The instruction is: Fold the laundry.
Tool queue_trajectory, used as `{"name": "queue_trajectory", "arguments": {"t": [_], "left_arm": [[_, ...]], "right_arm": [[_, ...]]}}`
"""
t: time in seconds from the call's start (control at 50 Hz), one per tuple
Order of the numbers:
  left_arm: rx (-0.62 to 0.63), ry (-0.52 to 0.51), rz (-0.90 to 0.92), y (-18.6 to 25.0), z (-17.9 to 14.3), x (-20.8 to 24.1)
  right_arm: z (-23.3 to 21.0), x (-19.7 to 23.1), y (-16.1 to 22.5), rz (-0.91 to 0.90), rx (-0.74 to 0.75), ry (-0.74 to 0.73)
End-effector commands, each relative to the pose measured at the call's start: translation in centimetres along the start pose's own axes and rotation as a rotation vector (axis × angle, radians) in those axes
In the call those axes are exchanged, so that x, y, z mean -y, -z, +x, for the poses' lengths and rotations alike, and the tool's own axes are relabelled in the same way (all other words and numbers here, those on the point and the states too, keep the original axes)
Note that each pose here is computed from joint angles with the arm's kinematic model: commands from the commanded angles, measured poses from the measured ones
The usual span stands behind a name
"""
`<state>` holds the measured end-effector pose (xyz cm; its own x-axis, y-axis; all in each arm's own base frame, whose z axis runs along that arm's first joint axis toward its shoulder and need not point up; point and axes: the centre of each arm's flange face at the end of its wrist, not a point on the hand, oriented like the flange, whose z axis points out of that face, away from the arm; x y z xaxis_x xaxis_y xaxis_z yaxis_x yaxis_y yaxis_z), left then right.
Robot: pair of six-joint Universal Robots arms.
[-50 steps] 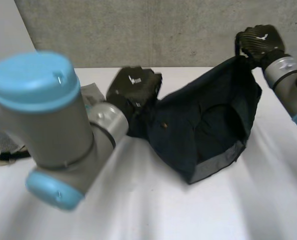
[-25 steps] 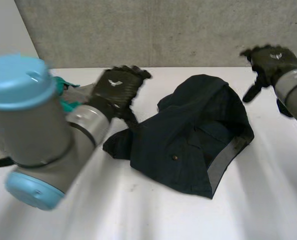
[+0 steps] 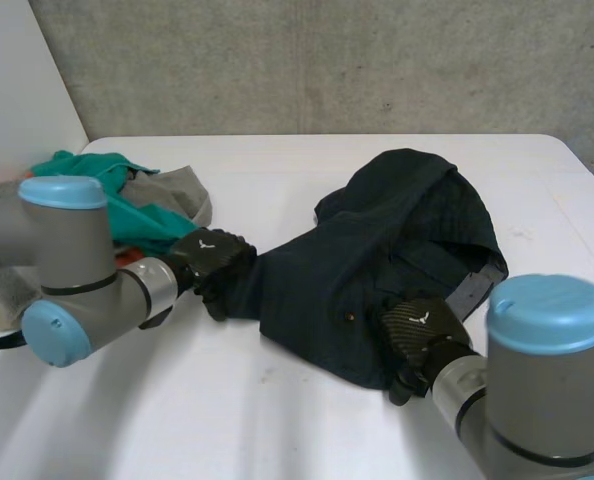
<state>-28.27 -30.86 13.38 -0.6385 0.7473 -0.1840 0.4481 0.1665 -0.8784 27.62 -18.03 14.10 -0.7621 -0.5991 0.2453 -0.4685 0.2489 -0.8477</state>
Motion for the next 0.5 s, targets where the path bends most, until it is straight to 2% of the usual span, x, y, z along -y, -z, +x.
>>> {"name": "queue_trajectory", "arguments": {"t": [0.02, 0.1, 0.18, 0.28, 0.4, 0.5], "left_arm": [[0.01, -0.029, -0.01, -0.7, 0.7, 0.3], [0.029, -0.041, -0.01, -0.7, 1.0, 0.6], [0.083, -0.065, 0.03, 0.6, 1.0, 2.9], [0.192, -0.06, 0.241, 5.2, 0.3, 10.4], [0.261, -0.007, 0.55, 12.1, -0.2, 18.8], [0.304, 0.031, 0.801, 18.8, -0.6, 25.0]], "right_arm": [[0.0, -0.7, -1.8, 0.007, -0.072, 0.025], [0.7, -0.4, -2.4, 0.027, -0.106, 0.04], [1.5, 1.6, -1.4, 0.099, -0.134, 0.044], [4.9, 9.0, 1.9, 0.335, -0.224, 0.041], [8.2, 16.1, 6.6, 0.471, -0.273, 0.034], [11.9, 21.7, 10.6, 0.559, -0.328, -0.042]]}}
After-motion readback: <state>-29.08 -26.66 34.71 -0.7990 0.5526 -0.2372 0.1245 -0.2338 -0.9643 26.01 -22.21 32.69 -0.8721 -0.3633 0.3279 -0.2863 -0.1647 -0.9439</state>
